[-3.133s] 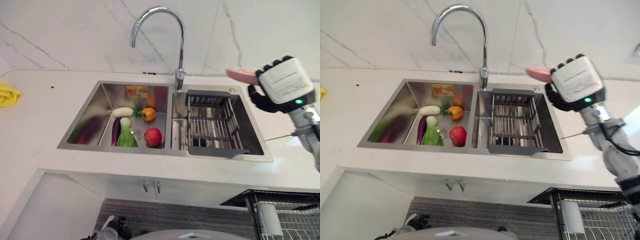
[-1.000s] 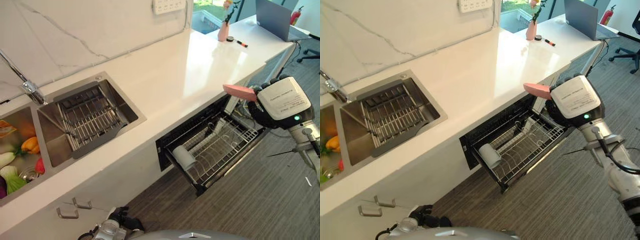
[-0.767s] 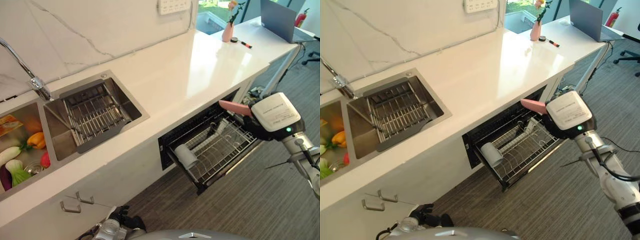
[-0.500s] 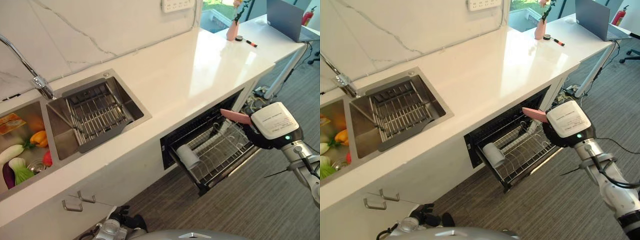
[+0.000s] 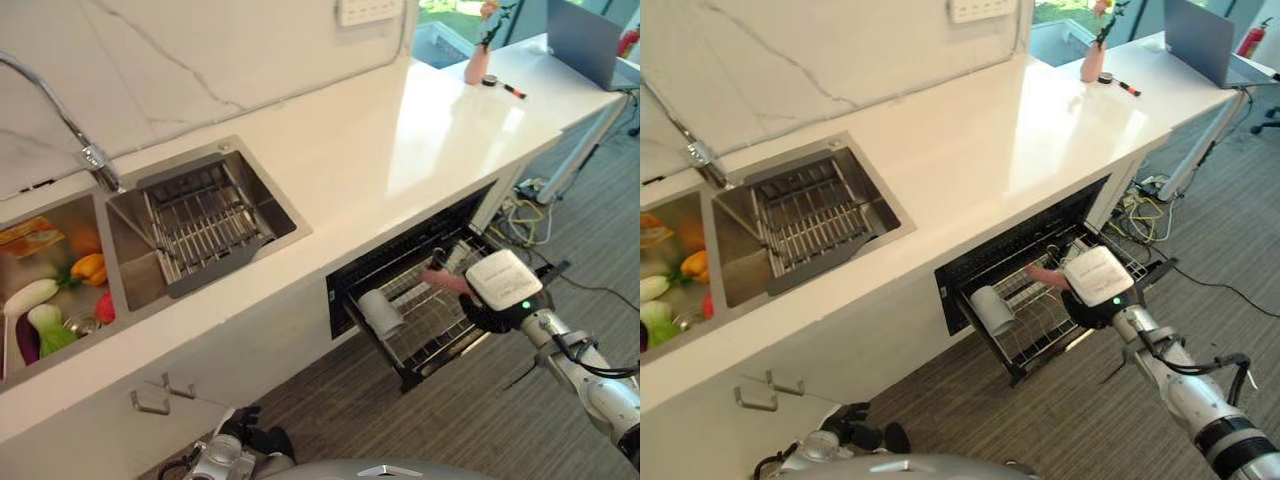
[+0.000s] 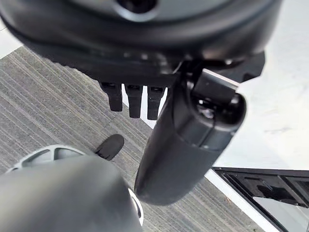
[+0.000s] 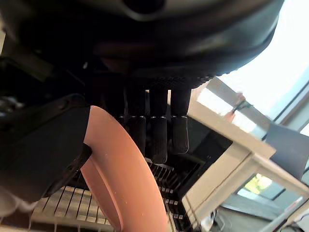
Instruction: Place the dishes in the dishwasher.
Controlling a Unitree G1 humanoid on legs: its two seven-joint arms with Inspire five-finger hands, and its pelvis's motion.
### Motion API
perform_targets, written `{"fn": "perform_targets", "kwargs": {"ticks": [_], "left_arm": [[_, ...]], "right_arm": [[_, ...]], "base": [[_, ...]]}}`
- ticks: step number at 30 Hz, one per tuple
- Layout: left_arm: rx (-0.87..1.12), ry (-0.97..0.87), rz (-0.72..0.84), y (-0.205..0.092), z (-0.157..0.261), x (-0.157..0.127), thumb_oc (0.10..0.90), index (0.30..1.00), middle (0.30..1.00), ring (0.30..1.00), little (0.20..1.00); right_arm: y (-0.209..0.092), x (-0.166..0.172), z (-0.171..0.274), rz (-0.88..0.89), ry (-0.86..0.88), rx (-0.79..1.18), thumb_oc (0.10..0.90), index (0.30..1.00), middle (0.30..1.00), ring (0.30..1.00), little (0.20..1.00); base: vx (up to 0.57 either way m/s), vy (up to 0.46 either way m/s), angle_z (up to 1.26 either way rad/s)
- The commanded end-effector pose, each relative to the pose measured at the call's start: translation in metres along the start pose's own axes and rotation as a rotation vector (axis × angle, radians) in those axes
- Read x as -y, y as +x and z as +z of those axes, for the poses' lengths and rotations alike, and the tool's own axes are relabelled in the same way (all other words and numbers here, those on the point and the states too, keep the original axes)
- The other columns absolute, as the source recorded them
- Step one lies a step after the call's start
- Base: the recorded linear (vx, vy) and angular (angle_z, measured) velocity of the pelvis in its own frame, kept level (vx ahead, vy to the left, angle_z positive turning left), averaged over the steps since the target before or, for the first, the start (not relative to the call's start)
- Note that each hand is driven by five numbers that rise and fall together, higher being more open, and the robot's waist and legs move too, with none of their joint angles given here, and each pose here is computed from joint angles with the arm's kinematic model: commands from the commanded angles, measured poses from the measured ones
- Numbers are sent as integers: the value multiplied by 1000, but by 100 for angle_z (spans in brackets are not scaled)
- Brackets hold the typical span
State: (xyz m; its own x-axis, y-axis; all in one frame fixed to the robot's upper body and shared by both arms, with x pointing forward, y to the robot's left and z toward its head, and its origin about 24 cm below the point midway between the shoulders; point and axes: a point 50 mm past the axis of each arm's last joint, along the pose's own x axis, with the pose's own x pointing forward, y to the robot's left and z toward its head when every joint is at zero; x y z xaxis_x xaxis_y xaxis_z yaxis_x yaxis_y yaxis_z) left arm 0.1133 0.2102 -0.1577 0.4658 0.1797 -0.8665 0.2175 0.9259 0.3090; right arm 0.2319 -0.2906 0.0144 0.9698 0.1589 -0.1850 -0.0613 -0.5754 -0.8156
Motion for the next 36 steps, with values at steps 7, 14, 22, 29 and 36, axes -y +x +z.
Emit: {"fn": "perform_targets", "kwargs": {"ticks": [7,14,22,29,36], "left_arm": [[-78,30,-34,-4,-21,12,800,900,900,900,900],[-64,26,-40,-4,-19,14,800,900,900,900,900],[-7,-6,-58,-2,-3,22,800,900,900,900,900],[6,-9,-62,-2,1,24,800,900,900,900,900],[-14,-14,-29,-1,-4,11,800,900,900,900,900]], "right_arm": [[45,102,-72,-347,-180,-176,400,300,300,300,300],[68,139,-76,-458,-193,-189,400,300,300,300,300],[81,124,-65,-393,-162,-179,400,300,300,300,300],[70,64,-48,-199,-119,-174,800,900,900,900,900],[50,32,-37,-129,86,-185,800,900,900,900,900]], "base": [[-61,0,10],[-60,23,1],[-41,12,6],[-14,12,11],[2,-5,0]]}}
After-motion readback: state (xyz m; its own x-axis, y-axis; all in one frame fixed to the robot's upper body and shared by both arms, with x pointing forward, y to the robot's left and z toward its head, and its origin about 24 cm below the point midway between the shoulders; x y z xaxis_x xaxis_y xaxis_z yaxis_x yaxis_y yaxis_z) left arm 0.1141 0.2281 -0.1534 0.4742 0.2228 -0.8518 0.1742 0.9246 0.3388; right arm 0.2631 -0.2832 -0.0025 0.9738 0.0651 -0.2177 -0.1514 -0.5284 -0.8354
